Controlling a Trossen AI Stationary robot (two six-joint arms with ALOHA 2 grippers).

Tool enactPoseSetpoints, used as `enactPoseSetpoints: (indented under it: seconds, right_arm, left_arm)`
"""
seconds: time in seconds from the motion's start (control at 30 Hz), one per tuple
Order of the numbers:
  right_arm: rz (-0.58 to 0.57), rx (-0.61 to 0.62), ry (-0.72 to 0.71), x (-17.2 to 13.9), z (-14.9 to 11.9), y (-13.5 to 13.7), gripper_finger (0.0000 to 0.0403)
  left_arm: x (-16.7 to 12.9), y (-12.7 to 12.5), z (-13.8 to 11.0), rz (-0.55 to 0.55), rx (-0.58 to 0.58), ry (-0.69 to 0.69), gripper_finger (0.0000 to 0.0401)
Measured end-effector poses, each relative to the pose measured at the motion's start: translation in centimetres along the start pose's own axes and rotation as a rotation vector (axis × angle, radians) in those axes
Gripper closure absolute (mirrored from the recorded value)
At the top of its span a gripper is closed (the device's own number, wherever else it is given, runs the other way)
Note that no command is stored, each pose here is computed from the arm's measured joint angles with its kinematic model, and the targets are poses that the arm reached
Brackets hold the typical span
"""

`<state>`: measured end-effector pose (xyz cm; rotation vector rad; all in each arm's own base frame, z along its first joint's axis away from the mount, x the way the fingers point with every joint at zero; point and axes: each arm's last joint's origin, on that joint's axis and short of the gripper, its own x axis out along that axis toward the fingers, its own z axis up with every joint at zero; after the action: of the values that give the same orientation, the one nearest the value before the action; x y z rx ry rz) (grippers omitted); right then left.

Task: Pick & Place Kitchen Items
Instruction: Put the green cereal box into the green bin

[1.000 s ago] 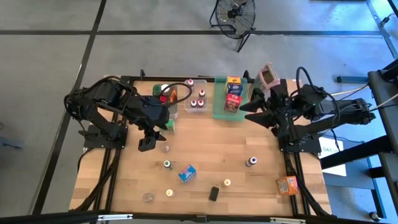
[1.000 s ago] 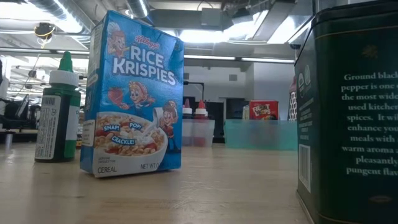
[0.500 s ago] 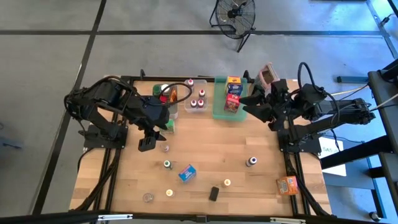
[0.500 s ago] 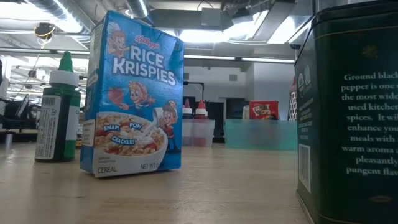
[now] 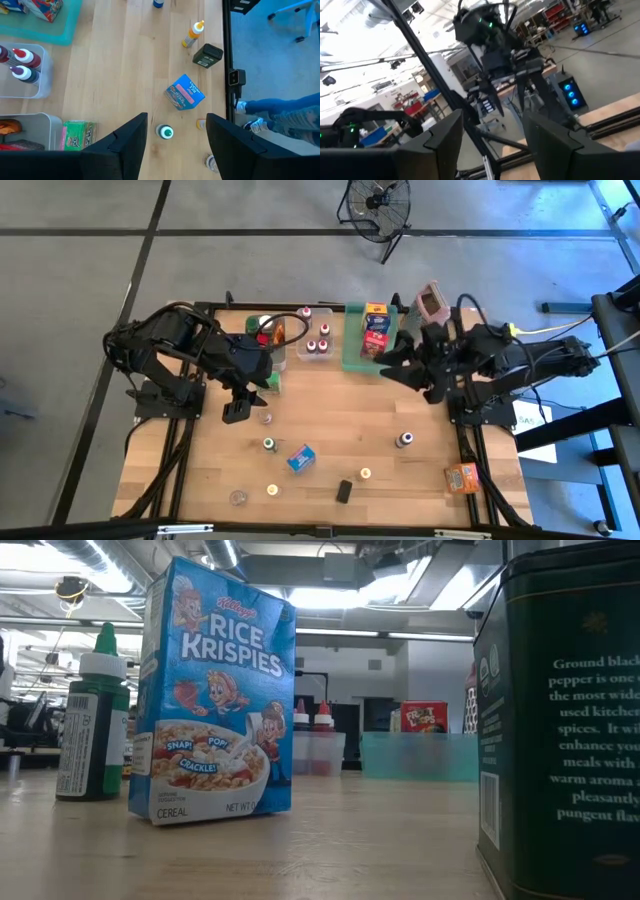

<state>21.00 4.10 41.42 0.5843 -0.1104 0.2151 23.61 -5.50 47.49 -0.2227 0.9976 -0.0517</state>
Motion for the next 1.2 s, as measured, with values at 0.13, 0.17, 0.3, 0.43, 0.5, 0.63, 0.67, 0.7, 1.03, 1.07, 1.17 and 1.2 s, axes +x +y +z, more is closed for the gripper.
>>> enactPoseSetpoints:
  seconds: [0.13, 0.17, 0.3, 0.43, 0.5, 0.63, 0.67, 0.7, 1.03, 1.07, 1.17, 1.2]
  right_arm:
    - [0.006, 0.002, 0.034, 0.6, -0.8, 0.1, 0.0194]
    - [0.016, 0.003, 0.044, 0.7, -0.9, 0.2, 0.0194]
    - [0.099, -0.02, 0.102, 0.9, -1.4, 0.6, 0.0194]
    - [0.205, -0.051, 0.156, 0.8, -1.6, 1.0, 0.0194]
    - [0.264, -0.076, 0.182, 0.8, -1.8, 1.3, 0.0194]
    - [0.373, -0.147, 0.221, 0.6, -2.0, 1.8, 0.0194]
    - [0.392, -0.162, 0.227, 0.6, -2.0, 1.8, 0.0194]
    - [0.408, -0.175, 0.232, 0.6, -2.0, 1.9, 0.0194]
    - [0.436, -0.24, 0.297, -0.3, -2.0, 1.5, 0.0194]
    - [0.43, -0.239, 0.301, -0.4, -2.0, 1.4, 0.0194]
    - [0.407, -0.239, 0.305, -0.7, -1.7, 1.1, 0.0194]
    - [0.399, -0.239, 0.308, -0.8, -1.6, 1.0, 0.0194]
  left_arm:
    - [0.0, 0.0, 0.0, 0.0, 0.0, 0.0, 0.0203]
    - [0.0, 0.0, 0.0, 0.0, 0.0, 0.0, 0.0203]
    - [0.0, 0.0, 0.0, 0.0, 0.0, 0.0, 0.0203]
    - [0.0, 0.0, 0.0, 0.0, 0.0, 0.0, 0.0203]
    - [0.0, 0.0, 0.0, 0.0, 0.0, 0.0, 0.0203]
    - [0.0, 0.0, 0.0, 0.0, 0.0, 0.0, 0.0203]
    - [0.0, 0.0, 0.0, 0.0, 0.0, 0.0, 0.0203]
    - [0.0, 0.0, 0.0, 0.0, 0.0, 0.0, 0.0203]
    - [0.0, 0.1, 0.1, 0.052, 0.361, -0.009, 0.0203]
    - [0.0, 0.1, 0.1, 0.052, 0.373, -0.008, 0.0203]
    - [0.0, 0.1, 0.2, 0.049, 0.356, -0.026, 0.0203]
    - [0.0, 0.0, 0.5, 0.042, 0.306, -0.052, 0.0203]
